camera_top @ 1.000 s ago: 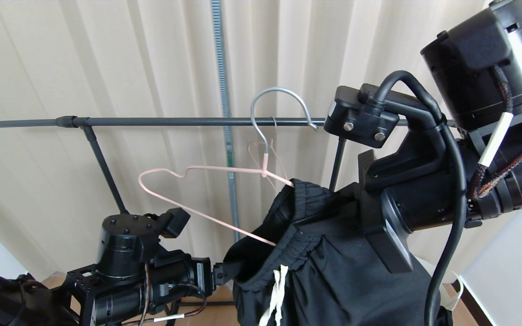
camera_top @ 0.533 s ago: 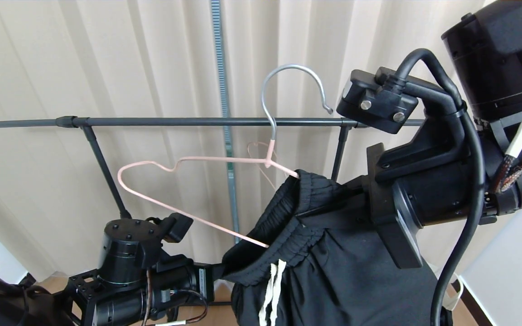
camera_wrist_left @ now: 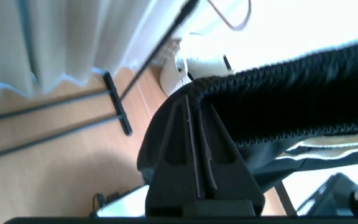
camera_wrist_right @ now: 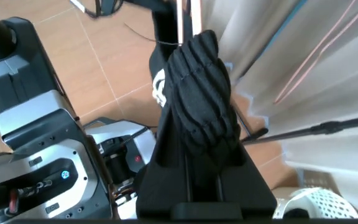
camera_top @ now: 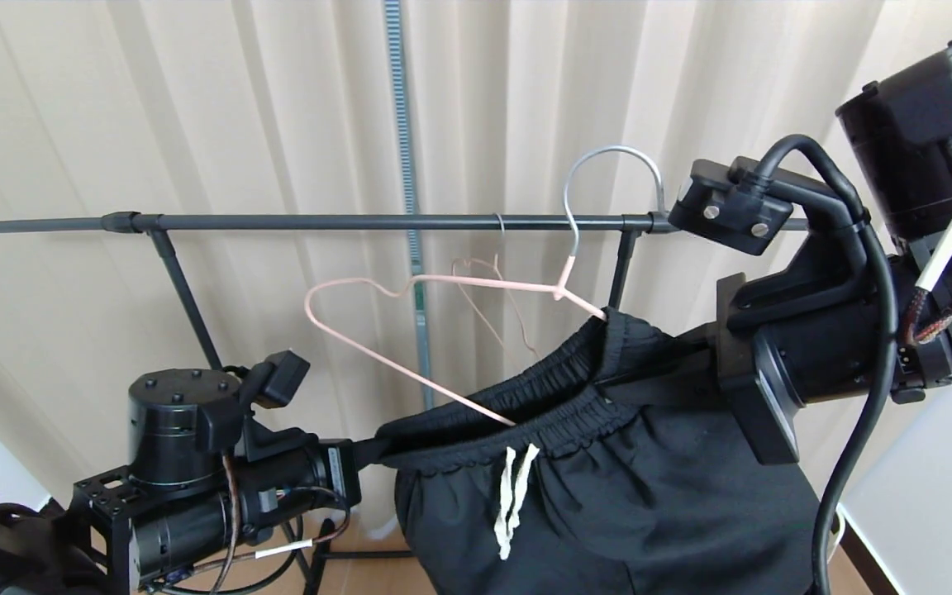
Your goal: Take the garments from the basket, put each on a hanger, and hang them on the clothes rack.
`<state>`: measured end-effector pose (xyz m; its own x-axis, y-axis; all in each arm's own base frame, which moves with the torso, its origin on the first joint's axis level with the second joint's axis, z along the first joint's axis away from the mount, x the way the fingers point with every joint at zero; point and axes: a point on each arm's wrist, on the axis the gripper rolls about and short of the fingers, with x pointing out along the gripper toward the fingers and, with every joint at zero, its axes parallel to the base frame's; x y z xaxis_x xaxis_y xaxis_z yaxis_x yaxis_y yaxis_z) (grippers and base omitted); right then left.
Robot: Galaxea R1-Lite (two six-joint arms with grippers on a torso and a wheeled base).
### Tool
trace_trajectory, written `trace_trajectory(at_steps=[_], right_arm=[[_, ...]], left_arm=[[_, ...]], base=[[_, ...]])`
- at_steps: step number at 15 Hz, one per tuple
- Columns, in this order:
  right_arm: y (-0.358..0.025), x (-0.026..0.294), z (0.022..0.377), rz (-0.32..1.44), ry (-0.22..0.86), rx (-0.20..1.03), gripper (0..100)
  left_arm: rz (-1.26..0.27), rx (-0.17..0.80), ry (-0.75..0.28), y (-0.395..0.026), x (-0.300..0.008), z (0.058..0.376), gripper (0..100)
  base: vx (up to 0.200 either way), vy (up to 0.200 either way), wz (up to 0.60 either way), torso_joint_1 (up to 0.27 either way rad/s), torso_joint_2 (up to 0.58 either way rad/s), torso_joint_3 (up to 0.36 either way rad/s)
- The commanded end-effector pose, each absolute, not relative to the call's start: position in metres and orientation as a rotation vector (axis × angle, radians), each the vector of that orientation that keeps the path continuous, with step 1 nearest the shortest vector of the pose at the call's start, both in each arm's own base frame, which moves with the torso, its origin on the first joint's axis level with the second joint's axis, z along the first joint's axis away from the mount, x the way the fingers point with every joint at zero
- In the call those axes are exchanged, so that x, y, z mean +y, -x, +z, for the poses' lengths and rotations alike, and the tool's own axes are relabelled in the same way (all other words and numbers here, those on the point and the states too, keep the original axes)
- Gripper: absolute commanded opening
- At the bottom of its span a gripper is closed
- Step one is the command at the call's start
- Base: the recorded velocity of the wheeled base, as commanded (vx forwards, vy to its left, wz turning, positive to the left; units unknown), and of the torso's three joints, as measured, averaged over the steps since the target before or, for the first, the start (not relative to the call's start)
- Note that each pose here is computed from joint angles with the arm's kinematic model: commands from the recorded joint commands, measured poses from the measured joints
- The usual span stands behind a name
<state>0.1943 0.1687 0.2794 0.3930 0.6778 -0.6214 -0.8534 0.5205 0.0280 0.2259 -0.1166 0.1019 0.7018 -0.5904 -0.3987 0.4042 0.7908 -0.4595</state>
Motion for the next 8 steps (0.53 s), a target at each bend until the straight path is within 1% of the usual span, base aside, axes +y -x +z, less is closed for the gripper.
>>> trace_trajectory(at_steps=[1, 3, 5, 8], right_arm=[[-0.191, 0.159, 0.264, 0.979, 0.312, 0.633, 0], [-0.185, 0.154, 0.255, 0.978, 0.315, 0.635, 0], [-0.182, 0.151, 0.247, 0.977, 0.323, 0.663, 0], [-0.178, 0.148, 0.231, 0.998, 0.395, 0.693, 0]], left_arm=[[-0.53, 0.526, 0.356, -0.231, -0.106, 0.107, 0], [-0.517, 0.519, 0.349, -0.233, -0.102, 0.107, 0], [-0.507, 0.511, 0.349, -0.236, -0.1, 0.108, 0], [-0.492, 0.5, 0.352, -0.239, -0.096, 0.11, 0]], base=[[0.0, 0.0, 0.0, 0.0, 0.0, 0.0], [0.0, 0.0, 0.0, 0.0, 0.0, 0.0], [0.0, 0.0, 0.0, 0.0, 0.0, 0.0], [0.0, 0.0, 0.0, 0.0, 0.0, 0.0]])
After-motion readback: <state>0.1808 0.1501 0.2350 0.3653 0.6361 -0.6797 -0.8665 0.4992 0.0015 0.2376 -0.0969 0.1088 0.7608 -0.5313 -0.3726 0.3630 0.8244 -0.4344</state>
